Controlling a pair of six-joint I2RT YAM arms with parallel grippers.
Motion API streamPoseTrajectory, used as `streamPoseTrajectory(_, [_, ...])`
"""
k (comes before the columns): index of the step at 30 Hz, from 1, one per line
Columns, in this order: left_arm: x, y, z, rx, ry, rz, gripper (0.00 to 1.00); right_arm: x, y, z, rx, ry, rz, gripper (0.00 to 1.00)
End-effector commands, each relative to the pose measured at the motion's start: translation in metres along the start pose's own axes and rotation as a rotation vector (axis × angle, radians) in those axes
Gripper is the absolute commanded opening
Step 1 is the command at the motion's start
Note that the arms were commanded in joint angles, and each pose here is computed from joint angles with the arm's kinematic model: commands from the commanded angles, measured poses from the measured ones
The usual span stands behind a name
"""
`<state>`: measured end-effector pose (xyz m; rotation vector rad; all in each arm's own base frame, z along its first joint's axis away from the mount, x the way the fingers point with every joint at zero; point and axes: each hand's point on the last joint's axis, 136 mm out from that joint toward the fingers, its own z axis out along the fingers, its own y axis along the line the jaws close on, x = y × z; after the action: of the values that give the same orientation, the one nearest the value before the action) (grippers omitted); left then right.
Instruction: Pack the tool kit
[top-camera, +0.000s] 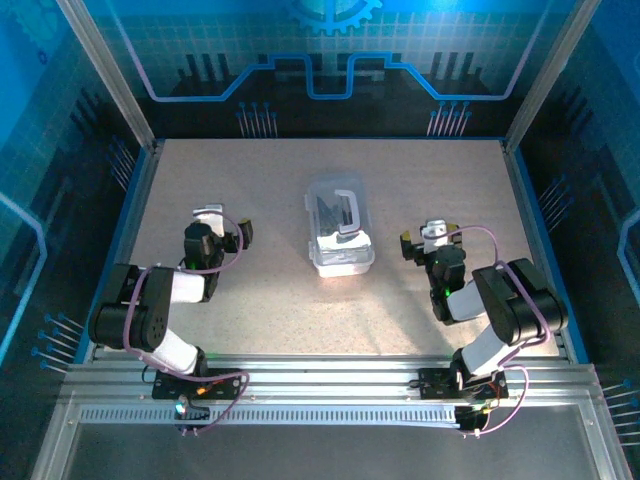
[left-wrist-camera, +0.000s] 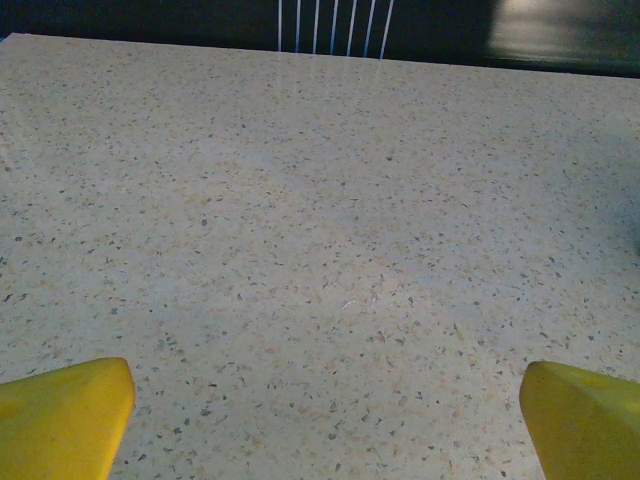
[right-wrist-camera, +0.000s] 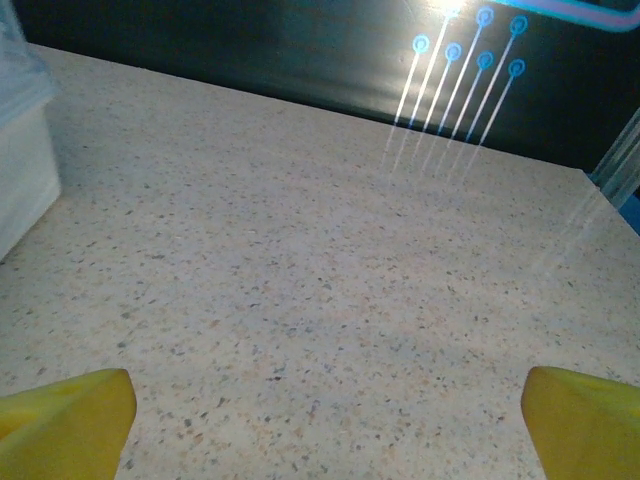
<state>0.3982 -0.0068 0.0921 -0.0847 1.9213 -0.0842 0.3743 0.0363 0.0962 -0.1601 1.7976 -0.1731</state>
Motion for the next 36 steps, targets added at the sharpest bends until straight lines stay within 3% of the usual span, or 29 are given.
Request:
streamPoseTrajectory(1, [-0.003,0.000,0.000,0.012,-0.006,0.018,0.99,-0.005,-0.021,0.022,0.010,0.085,0.098,1.00])
streamPoseTrajectory(3, [-0.002,0.000,0.000,0.011,-0.005,0.019,0.99,-0.005,-0.021,0.022,-0.074,0.079,0.152,1.00])
streamPoseTrajectory(7, [-0.002,0.000,0.000,0.013,-0.005,0.017,0.99,-0.005,-0.012,0.024,-0.108,0.090,0.122,1.00])
streamPoseTrajectory(36, [-0.002,0.000,0.000,0.013,-0.004,0.019,1.00,-0.006,-0.006,0.024,-0.134,0.090,0.106,1.00])
